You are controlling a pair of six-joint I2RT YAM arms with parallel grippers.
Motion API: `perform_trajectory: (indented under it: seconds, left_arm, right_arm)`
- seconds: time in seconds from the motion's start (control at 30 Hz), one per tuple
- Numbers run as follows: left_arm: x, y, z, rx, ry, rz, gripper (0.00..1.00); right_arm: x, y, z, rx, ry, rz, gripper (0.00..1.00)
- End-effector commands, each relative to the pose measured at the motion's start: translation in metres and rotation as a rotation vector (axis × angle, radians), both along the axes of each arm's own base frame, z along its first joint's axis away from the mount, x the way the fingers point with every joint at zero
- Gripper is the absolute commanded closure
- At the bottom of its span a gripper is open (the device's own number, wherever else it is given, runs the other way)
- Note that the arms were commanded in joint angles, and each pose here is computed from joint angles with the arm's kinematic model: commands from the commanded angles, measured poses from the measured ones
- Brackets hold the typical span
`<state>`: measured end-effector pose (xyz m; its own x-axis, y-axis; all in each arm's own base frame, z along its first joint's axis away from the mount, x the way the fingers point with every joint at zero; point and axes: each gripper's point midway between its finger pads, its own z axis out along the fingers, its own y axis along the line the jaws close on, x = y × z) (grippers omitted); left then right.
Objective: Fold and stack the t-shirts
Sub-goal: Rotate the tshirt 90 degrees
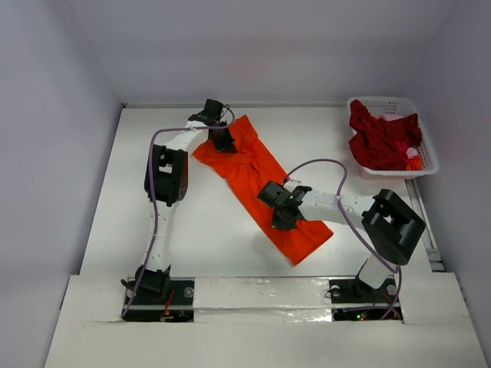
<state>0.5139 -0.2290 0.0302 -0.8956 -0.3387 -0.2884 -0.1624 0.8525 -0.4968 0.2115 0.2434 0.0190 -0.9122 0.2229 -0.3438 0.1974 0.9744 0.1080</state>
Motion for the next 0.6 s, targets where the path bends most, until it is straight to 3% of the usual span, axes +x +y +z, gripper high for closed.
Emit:
perform_trajectory:
  seconds: [0.0, 0.3, 0.57]
  left_arm:
    - [0.002, -0.012, 0.000, 0.011, -0.005, -0.023, 1.00]
    - [0.024, -0.021, -0.001, -0.004, -0.020, -0.024, 1.00]
    - [0.020, -0.033, -0.008, -0.037, -0.009, -0.052, 1.00]
  right_arm:
    - [-0.040, 0.003, -0.022, -0.015, 0.138, -0.001, 1.00]
    - [-0.065, 0.025, -0.021, 0.011, 0.149, 0.067, 1.00]
    - [-0.085, 0.059, -0.019, 0.029, 0.158, 0.187, 1.00]
